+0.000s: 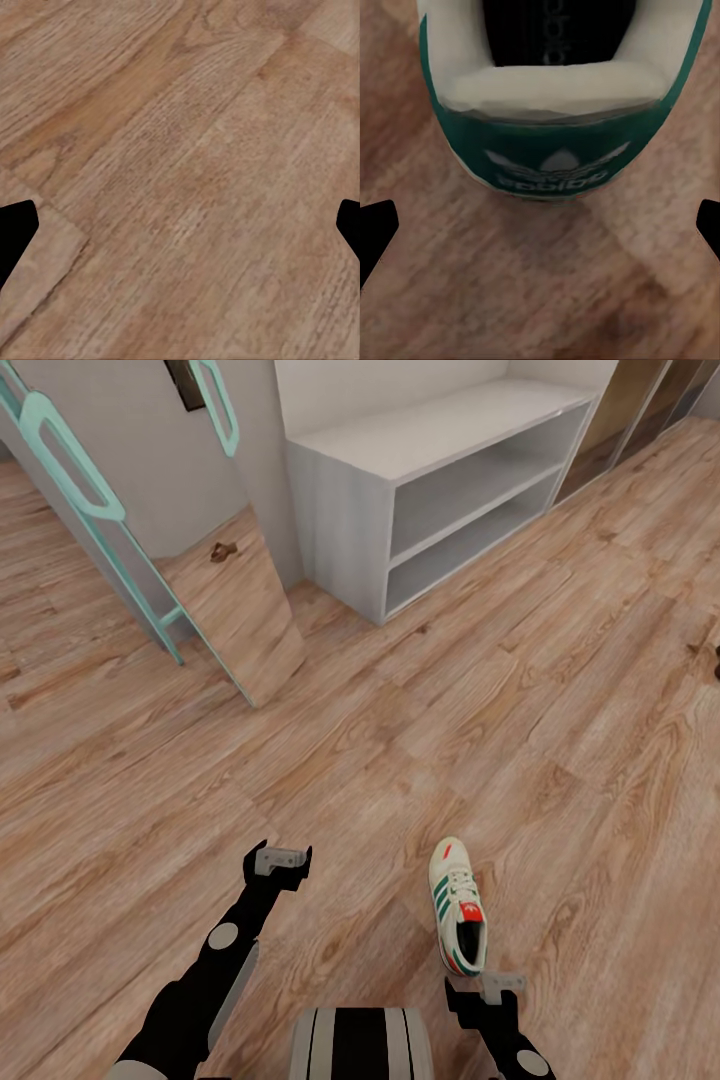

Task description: Pick up the two gym shoes and the two sandals from the corridor floor and place them onto the hallstand (shoe rack) in the corridor, making sure they are on the rack and not on the floor. Arrange them so the two gym shoes are next to each other and the two sandals are next to each other.

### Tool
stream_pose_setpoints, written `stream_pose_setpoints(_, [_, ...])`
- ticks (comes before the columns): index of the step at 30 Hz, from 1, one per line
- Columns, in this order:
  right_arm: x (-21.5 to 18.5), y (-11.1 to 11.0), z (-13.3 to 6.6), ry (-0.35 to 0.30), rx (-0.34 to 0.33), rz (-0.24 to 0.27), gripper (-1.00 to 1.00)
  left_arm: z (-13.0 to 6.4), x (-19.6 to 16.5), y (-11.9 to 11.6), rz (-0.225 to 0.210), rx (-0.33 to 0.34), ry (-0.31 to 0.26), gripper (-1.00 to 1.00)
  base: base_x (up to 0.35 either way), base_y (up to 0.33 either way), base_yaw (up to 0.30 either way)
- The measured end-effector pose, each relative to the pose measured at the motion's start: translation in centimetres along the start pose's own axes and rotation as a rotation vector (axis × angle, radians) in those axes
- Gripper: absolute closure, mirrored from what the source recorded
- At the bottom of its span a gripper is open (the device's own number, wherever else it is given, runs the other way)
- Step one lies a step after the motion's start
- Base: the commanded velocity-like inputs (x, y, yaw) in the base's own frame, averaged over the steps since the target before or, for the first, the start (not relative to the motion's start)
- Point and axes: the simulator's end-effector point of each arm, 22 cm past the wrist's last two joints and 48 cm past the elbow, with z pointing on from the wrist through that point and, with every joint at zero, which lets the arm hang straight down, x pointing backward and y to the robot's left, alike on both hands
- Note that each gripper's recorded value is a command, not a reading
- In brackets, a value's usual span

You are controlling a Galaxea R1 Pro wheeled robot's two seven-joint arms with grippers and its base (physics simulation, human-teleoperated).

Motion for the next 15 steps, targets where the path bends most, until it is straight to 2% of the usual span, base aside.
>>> stream_pose_setpoints(7, [-0.01, 0.00, -0.01, 0.000, 0.000, 0.000, -1.00, -0.01, -0.03, -0.07, 0.001, 0.002, -0.001, -1.00, 0.239, 0.000, 0.000])
stream_pose_setpoints(15, [0.01, 0.00, 0.01, 0.000, 0.000, 0.000, -1.00, 0.01, 0.00, -0.08, 0.001, 0.002, 0.000, -1.00, 0.033, 0.000, 0.000])
